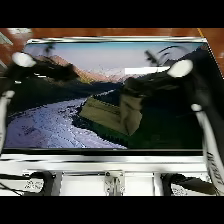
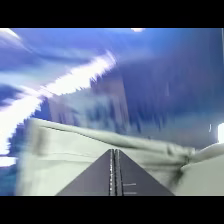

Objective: Fold the shirts.

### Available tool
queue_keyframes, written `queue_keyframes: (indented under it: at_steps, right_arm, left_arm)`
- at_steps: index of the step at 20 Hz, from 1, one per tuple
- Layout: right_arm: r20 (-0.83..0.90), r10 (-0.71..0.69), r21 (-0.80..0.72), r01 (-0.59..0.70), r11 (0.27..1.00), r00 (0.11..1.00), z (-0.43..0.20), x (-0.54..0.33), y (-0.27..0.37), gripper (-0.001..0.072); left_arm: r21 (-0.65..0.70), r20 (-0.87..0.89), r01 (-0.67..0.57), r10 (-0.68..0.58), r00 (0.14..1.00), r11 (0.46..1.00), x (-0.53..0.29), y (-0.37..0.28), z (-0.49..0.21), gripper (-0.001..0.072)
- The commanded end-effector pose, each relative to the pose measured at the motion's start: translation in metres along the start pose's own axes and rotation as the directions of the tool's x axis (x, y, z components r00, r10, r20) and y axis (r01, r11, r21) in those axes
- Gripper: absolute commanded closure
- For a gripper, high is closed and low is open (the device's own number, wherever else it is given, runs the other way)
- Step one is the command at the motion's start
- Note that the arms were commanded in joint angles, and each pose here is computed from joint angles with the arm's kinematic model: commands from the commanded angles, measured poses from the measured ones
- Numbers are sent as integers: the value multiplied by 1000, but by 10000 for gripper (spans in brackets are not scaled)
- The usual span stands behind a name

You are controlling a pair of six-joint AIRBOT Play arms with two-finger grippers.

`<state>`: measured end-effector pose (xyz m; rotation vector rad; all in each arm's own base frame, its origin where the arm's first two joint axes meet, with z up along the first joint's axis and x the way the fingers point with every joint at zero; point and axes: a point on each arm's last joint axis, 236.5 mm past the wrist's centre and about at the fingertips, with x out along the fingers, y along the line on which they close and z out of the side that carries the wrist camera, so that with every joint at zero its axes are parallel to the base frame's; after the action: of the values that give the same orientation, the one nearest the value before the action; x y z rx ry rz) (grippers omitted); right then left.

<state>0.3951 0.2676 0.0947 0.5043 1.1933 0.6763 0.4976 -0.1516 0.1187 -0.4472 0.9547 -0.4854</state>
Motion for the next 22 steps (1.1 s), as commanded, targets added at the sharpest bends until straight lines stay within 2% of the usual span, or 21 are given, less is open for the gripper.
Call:
queue_keyframes:
  at_steps: [1, 3, 4, 6, 10, 13, 15, 17, 18, 19, 20, 22]
  right_arm:
    - [75, 105, 94, -112, 989, 992, 8, 106, 29, 649]
    - [93, 161, 205, -177, 963, 983, 2, 155, 33, 629]
    - [97, 194, 279, -213, 936, 976, -2, 174, 35, 528]
    - [101, 272, 356, -290, 888, 957, -6, 191, 42, 198]
    - [4, 380, 381, -352, 855, 925, -11, 165, 39, 192]
    - [-187, 402, 329, -329, 885, 896, -33, 113, 13, 193]
    - [-307, 261, 274, -178, 945, 915, -49, 71, -34, 193]
    - [-392, -40, 202, 128, 971, 919, -64, 24, -109, 190]
    - [-426, -201, 172, 297, 939, 882, -72, -3, -147, 43]
    - [-458, -314, 144, 418, 897, 832, -81, -25, -175, 13]
    - [-477, -337, 148, 453, 879, 812, -90, -34, -187, 12]
    - [-506, -255, 217, 408, 887, 824, -113, -20, -188, 12]
  left_arm:
    - [-23, 171, -102, 104, 980, 995, -107, 36, 35, 670]
    - [-12, 197, -118, 118, 973, 993, -137, 33, 33, 670]
    - [14, 196, -124, 118, 973, 992, -145, 29, 29, 670]
    - [24, 185, -121, 115, 976, 992, -152, 22, 19, 670]
    - [10, 147, -121, 118, 982, 993, -143, 28, 1, 670]
    - [-10, 110, -122, 122, 986, 992, -131, 39, -12, 670]
    - [-11, 95, -123, 124, 988, 992, -126, 43, -17, 670]
    - [-4, 94, -124, 124, 988, 992, -126, 43, -18, 670]
    - [-3, 96, -124, 124, 988, 992, -127, 43, -18, 670]
    - [-2, 97, -124, 124, 988, 992, -127, 43, -18, 670]
    - [-2, 98, -124, 124, 987, 992, -128, 42, -18, 670]
    - [-1, 99, -124, 124, 987, 992, -128, 42, -18, 670]
